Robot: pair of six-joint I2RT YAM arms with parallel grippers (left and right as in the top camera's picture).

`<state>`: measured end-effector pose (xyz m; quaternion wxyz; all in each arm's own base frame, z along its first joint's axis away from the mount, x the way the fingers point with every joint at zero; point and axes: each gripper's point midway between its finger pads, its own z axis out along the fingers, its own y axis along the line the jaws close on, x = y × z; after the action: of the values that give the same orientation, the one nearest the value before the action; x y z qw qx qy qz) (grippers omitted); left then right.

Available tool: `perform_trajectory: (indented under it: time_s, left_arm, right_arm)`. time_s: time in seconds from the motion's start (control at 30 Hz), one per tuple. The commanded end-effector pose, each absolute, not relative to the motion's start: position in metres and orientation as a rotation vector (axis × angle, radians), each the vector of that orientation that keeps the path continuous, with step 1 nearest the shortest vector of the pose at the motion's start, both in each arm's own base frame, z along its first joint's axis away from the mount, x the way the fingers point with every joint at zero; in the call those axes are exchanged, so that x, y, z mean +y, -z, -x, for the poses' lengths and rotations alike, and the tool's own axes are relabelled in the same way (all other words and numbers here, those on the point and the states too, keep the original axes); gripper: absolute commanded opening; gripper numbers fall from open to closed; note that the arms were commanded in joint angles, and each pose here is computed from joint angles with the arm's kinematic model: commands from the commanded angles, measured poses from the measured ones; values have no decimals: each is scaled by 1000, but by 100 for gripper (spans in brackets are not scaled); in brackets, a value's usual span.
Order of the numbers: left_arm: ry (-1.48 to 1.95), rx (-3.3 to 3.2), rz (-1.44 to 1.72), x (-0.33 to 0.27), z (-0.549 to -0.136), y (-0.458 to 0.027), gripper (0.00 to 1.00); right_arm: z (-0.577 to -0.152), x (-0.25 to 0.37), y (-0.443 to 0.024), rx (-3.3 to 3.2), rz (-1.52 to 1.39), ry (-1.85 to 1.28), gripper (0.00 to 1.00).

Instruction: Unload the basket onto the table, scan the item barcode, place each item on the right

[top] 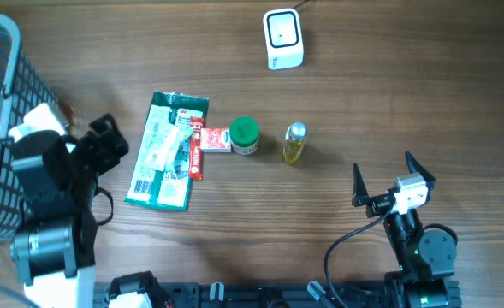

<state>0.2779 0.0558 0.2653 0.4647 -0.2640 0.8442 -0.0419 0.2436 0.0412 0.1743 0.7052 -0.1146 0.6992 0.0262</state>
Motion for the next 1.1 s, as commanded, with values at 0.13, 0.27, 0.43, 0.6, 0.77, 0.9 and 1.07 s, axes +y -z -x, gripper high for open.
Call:
perform_trajectory:
  time_s: [0.13,0.27,0.43,0.6,0.77,0.9,1.07]
  left_arm:
    - [103,2299,520,48,-308,-211,100]
    - [99,2414,550,50,-317,-176,100]
    - [94,2557,588,51,-323,-131,100]
    - [90,2654,613,51,-323,-100,100]
    - [89,2691,623,51,-323,-89,100]
    - [89,2692,623,51,-322,-88,100]
    - [89,2692,623,51,-322,-88,100]
  right_arm:
    - [-243,42,-176,1542,264,-59,100]
    - [-243,42,-176,1542,264,-59,100]
    - [-243,42,-176,1542,264,-59,100]
    - [-243,42,-176,1542,264,-59,100]
    - [-243,42,-176,1542,264,-60,100]
    - [-243,42,-176,1542,264,-60,100]
    - [-243,42,-176,1542,264,-60,100]
